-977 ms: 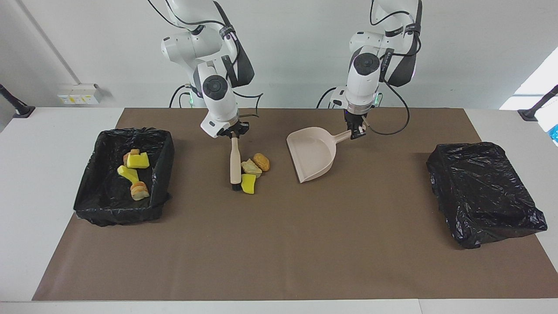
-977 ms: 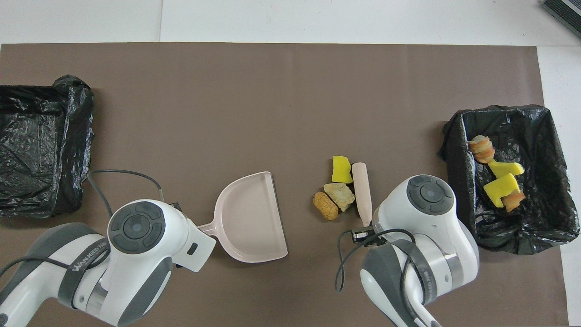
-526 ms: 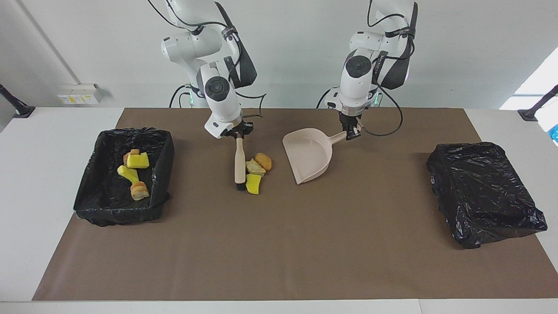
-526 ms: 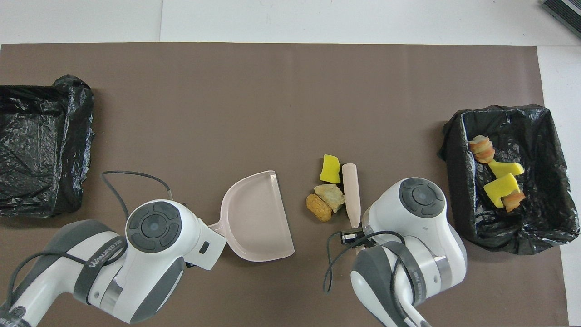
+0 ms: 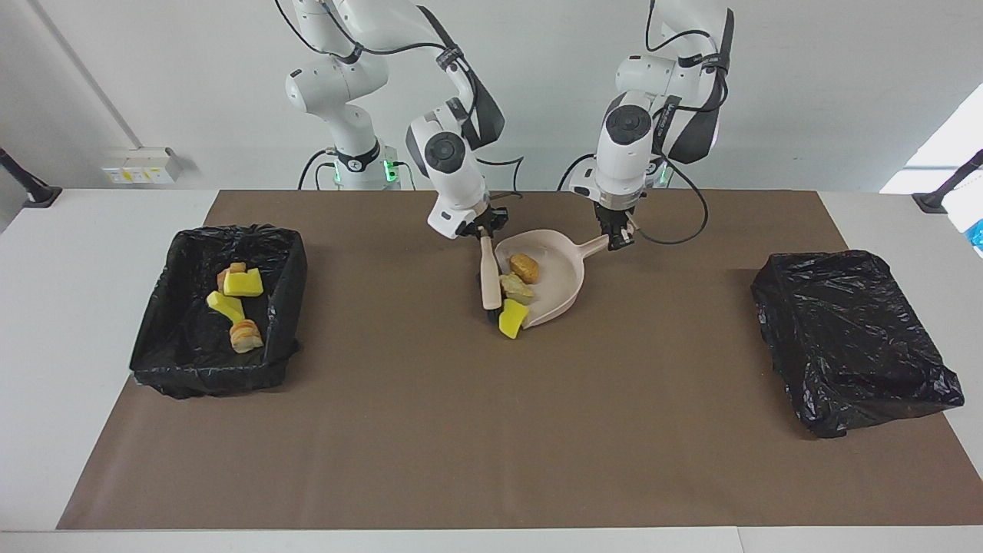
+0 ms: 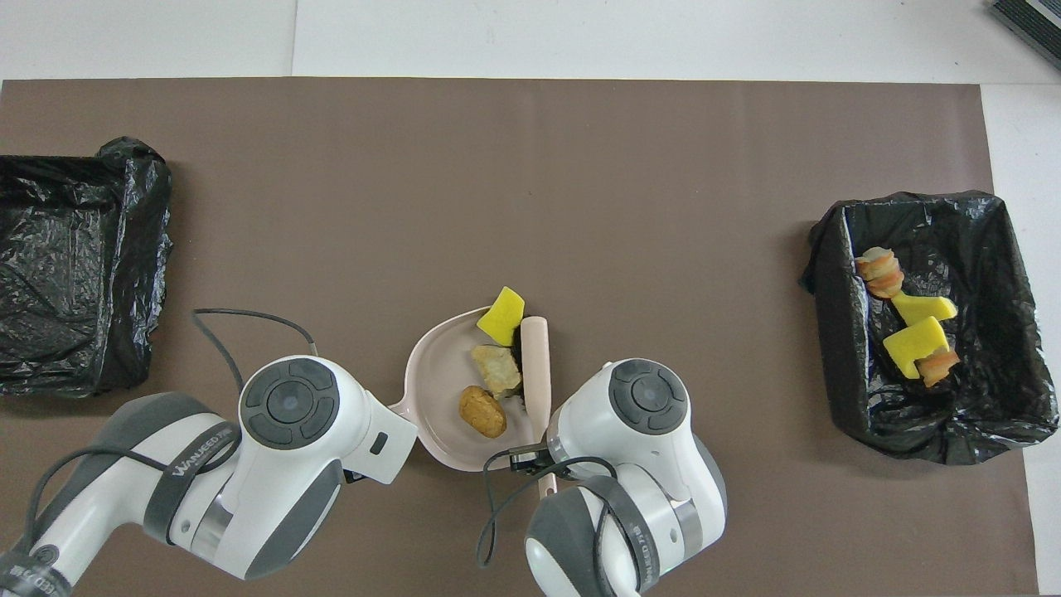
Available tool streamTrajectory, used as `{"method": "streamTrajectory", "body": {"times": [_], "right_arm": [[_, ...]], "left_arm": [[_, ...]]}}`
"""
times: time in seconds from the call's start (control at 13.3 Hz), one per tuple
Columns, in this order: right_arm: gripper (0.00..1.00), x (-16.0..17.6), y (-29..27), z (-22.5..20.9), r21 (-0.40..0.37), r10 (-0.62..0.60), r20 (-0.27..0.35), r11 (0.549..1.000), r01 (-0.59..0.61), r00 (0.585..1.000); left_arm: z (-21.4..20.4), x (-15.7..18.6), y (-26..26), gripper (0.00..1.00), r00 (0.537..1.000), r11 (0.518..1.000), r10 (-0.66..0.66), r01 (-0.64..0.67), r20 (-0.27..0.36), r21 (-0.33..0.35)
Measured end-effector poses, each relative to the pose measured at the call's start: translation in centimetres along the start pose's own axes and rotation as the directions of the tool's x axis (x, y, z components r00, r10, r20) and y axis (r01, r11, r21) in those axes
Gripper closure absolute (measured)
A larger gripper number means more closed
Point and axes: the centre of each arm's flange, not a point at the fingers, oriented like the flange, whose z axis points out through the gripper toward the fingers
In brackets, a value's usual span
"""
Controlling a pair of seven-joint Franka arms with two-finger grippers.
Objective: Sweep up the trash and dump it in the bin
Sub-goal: 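Sweep the trash into the dustpan with the brush in the right gripper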
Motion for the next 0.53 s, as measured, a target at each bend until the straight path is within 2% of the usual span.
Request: {"method": "streamTrajectory", "body": {"times": [0.15, 0.3, 0.45, 0.53], "right_arm": [[0.74, -0.5, -2.7, -0.1, 0.053, -0.007, 0.010, 0.999, 0.007, 1.000], [0.74, -0.9, -3.2, 0.0, 0.056, -0.010, 0.034, 0.998, 0.008, 0.999], [0.74, -1.2, -2.3, -0.3, 0.017, 0.023, 0.098, 1.000, -0.025, 0.995], [0.74, -1.3, -1.8, -0.8, -0.032, 0.035, 0.108, 0.999, -0.032, 0.994]], "left_arm": [[0.0, 0.0, 0.0, 0.69, 1.000, 1.000, -0.001, 0.001, 0.000, 0.000], [0.0, 0.0, 0.0, 0.69, 1.000, 1.000, -0.003, 0.003, 0.001, -0.001], [0.1, 0.0, 0.0, 0.69, 1.000, 1.000, -0.004, 0.004, 0.001, -0.001], [0.1, 0.0, 0.0, 0.69, 1.000, 1.000, -0.004, 0.004, 0.001, -0.001]]}}
